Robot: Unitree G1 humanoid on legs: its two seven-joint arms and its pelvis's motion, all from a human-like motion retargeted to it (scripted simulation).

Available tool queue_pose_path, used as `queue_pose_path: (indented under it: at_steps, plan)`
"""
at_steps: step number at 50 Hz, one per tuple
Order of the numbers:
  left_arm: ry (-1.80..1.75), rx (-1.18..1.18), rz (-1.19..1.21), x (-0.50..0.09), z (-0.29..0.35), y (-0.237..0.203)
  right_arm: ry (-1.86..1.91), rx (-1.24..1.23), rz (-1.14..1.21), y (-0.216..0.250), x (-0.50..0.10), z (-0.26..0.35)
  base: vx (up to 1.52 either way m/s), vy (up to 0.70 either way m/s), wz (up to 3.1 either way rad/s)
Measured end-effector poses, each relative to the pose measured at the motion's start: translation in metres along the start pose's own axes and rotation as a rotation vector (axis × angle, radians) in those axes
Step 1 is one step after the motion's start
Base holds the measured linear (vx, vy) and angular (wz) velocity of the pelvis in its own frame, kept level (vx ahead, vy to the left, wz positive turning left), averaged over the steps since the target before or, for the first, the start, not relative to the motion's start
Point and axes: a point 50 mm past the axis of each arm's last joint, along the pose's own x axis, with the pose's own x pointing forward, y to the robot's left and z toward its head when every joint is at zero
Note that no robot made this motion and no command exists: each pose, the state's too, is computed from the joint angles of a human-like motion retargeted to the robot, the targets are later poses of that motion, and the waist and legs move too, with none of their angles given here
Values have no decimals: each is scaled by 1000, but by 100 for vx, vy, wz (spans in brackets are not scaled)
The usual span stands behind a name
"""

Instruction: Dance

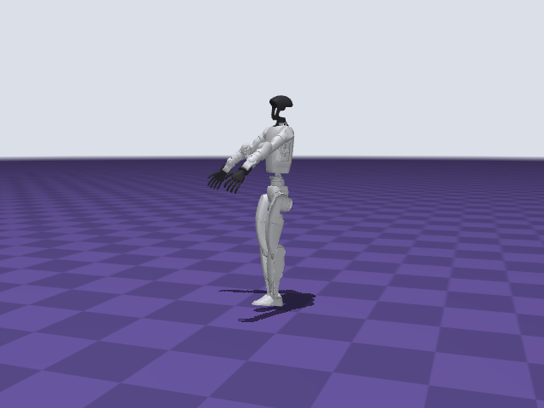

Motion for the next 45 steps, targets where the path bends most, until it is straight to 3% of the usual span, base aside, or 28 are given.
queue_pose_path:
  at_steps: [5, 10, 20, 29, 45]
  plan:
    - [-285, 62, -20, -10, 70, -38, -224, 137, 87, 65, -27, 47, 0, 0, 0]
    - [-559, 86, -222, -35, 126, -84, -424, 144, 241, 112, -55, 69, 1, 2, -12]
    - [-895, -159, -848, -90, 171, -149, -828, -221, 604, 158, -100, 87, 7, 1, 4]
    - [-995, -140, -1006, -101, 166, -153, -992, -298, 883, 158, -121, 92, 3, 2, 1]
    - [-944, -400, -1096, -89, 124, -161, -891, -591, 1057, 123, -104, 73, 2, 0, 4]
